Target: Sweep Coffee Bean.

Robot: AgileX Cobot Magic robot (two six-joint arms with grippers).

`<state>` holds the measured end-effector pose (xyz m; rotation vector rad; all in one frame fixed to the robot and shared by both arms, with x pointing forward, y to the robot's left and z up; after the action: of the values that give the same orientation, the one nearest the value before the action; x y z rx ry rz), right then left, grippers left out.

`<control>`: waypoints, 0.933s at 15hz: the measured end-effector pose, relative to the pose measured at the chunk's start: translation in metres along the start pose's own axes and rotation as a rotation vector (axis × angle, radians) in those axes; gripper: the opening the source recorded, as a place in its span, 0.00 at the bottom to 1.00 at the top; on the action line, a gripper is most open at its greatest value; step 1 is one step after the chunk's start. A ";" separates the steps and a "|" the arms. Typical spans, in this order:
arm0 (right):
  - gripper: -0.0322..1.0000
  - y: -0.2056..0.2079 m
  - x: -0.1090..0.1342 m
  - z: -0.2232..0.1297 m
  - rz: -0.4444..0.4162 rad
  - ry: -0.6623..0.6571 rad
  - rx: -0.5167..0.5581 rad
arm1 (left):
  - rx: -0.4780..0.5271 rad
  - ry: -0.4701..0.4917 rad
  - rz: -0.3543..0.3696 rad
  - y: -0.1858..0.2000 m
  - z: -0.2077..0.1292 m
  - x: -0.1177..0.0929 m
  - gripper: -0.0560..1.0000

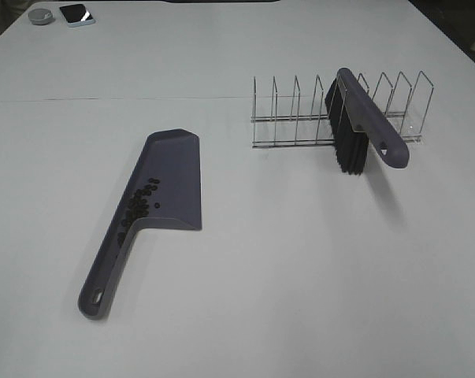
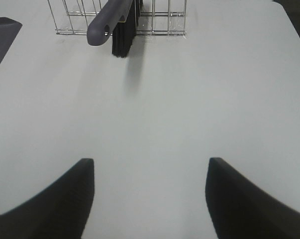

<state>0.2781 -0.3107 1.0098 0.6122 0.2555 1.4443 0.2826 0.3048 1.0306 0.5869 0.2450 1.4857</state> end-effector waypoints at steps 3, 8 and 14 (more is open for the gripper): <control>0.61 0.000 0.004 -0.001 0.025 0.031 0.005 | 0.001 -0.002 0.004 0.000 0.000 0.001 0.61; 0.61 0.000 0.010 -0.003 0.069 0.048 0.021 | -0.003 0.012 -0.016 0.000 0.000 -0.002 0.65; 0.75 0.001 0.017 -0.006 0.123 0.093 0.035 | -0.007 0.016 -0.035 0.000 0.001 -0.005 0.92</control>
<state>0.2766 -0.2927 1.0088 0.5984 0.3216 1.5921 0.2826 0.2998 1.0305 0.5628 0.2607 1.4577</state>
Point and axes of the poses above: a point on each arm's last joint axis where the gripper is mounted, y pointing back along that axis away from the gripper, x along the wrist's bending axis when the last joint is at zero, z = x × y, the point moved 5 cm from there along -y, pointing out along that axis toward the gripper, and after that the axes turned 15 degrees about -y, right-handed, at the moved point
